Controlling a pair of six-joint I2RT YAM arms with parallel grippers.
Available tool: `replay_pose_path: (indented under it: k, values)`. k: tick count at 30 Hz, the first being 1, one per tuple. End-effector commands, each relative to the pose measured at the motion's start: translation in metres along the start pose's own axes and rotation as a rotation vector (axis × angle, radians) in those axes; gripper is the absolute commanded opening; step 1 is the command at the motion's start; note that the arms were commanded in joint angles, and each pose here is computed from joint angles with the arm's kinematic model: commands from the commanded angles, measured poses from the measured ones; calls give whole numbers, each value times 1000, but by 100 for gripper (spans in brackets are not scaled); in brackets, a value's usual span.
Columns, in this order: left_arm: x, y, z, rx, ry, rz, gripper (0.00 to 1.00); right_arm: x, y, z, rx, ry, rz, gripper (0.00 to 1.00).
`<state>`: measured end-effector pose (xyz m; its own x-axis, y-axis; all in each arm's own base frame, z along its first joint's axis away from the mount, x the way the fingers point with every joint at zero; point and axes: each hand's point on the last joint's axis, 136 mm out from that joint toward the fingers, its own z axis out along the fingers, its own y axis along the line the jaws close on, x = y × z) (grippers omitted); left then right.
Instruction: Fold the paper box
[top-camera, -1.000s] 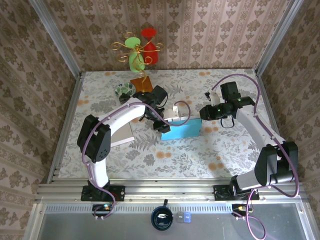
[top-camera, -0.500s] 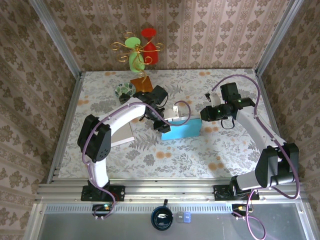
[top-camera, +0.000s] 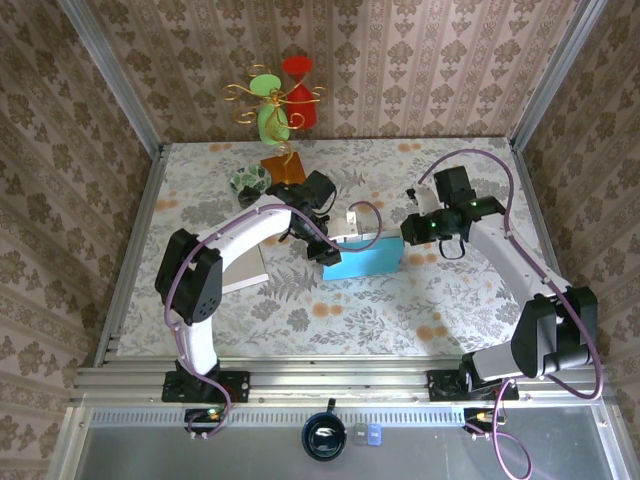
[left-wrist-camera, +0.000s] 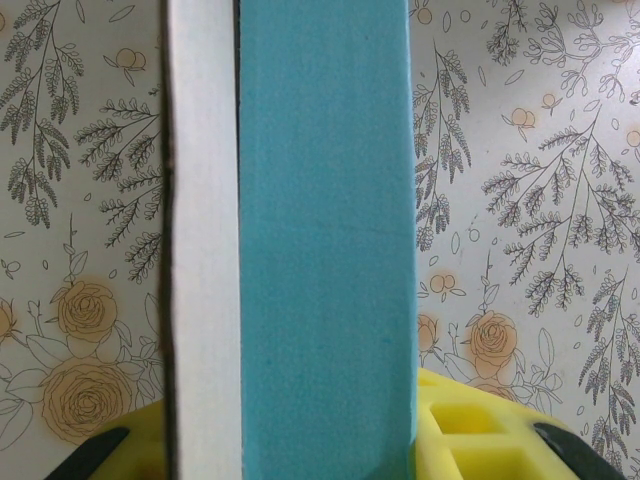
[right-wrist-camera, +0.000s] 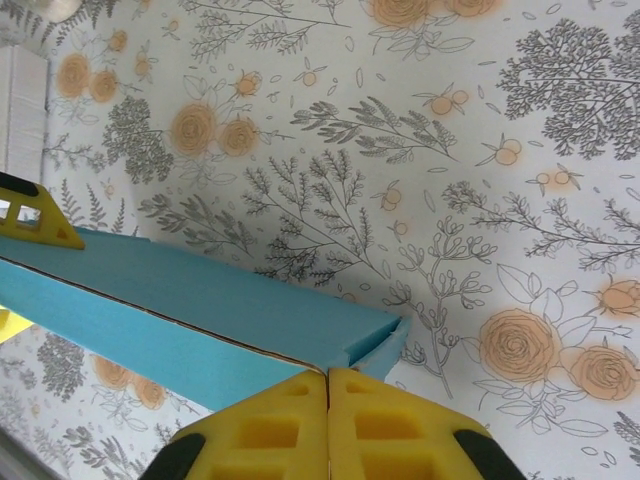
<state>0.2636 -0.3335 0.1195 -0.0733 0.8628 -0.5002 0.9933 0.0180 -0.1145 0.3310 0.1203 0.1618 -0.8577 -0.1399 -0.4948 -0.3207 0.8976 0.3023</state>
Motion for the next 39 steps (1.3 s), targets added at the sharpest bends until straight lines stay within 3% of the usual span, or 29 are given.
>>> replay_pose_path:
  k: [1, 22, 25, 29, 36, 37, 38, 39]
  values:
    - [3, -1, 3, 27, 18, -16, 24, 8, -11, -9, 118, -5, -36, 3]
    - [-5, 14, 2, -19, -12, -110, 22, 28, -15, -12, 224, -179, 162, 0]
    - [-5, 15, 2, -28, -19, -117, 24, 34, -17, -10, 240, -201, 138, 0]
    - [-7, 18, -3, -68, -42, -138, 34, 37, -20, -16, 258, -259, 118, 0]
    - [-19, 18, -18, -128, -134, -197, 38, 43, -20, -14, 248, -280, 137, 0]
    - [-20, 18, -20, -141, -145, -199, 44, 44, -20, -14, 249, -283, 137, 0]
    - [-20, 17, -22, -152, -159, -205, 58, 44, -20, -14, 256, -289, 141, 0]
    - [-21, 15, -23, -161, -170, -206, 99, 45, -20, -16, 261, -297, 140, 0]
